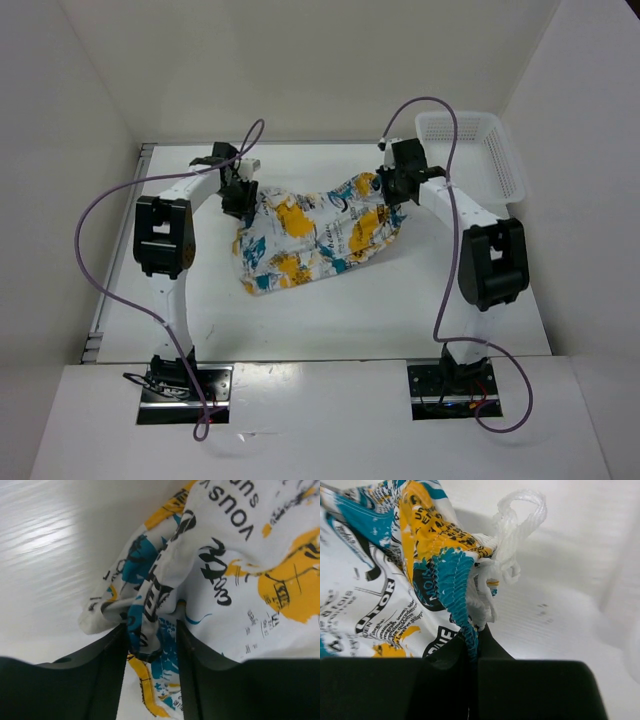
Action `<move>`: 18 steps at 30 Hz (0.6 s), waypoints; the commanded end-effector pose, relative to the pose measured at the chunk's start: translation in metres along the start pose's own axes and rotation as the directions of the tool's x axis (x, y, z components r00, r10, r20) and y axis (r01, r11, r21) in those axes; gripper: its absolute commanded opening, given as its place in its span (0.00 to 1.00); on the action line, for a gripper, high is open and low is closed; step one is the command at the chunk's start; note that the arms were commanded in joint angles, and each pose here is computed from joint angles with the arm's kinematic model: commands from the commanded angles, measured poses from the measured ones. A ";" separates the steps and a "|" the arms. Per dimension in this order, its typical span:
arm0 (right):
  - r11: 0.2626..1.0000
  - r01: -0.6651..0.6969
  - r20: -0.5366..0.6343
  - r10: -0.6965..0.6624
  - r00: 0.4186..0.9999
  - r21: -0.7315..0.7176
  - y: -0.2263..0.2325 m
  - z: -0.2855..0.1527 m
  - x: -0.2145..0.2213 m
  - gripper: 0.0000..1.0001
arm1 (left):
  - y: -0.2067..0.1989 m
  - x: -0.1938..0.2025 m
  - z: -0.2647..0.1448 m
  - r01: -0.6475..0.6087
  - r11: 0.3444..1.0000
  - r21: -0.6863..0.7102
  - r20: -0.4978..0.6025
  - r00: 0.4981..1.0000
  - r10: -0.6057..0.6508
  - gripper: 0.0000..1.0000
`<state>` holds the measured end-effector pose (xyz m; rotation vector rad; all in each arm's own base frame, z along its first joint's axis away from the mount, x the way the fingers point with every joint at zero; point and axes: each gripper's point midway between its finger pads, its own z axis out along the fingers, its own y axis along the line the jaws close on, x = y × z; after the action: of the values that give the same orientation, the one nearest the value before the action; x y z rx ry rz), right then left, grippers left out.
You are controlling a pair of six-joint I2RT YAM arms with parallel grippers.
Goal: Fold and stack the shorts
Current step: Fold the shorts
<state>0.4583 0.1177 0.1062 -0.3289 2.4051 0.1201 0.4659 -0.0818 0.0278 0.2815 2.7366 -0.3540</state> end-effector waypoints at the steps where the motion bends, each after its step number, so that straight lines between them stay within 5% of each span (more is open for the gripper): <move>1: 0.990 0.080 0.096 -0.091 0.991 0.117 -0.023 -0.050 -0.027 0.00 | -0.055 -0.029 -0.023 -0.094 0.988 0.123 0.085 0.993 0.084 0.50; 8: 0.942 0.148 0.091 -0.183 0.979 0.301 -0.057 -0.088 -0.038 0.00 | -0.058 -0.052 -0.037 -0.127 0.990 0.062 0.145 0.982 0.117 0.56; 13: 0.950 0.075 0.121 -0.116 0.986 0.303 -0.056 -0.093 -0.056 0.00 | -0.061 -0.047 -0.037 -0.132 0.989 0.062 0.135 0.983 0.123 0.58; 18: 0.933 0.169 0.109 -0.213 0.971 0.316 -0.005 -0.086 -0.057 0.00 | -0.068 -0.019 -0.011 -0.118 0.986 0.121 0.050 0.992 0.113 0.59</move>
<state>0.4450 0.0763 0.1917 -0.3580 2.2570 -0.2790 0.4744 -0.1356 0.0599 0.4266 2.6396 -0.4283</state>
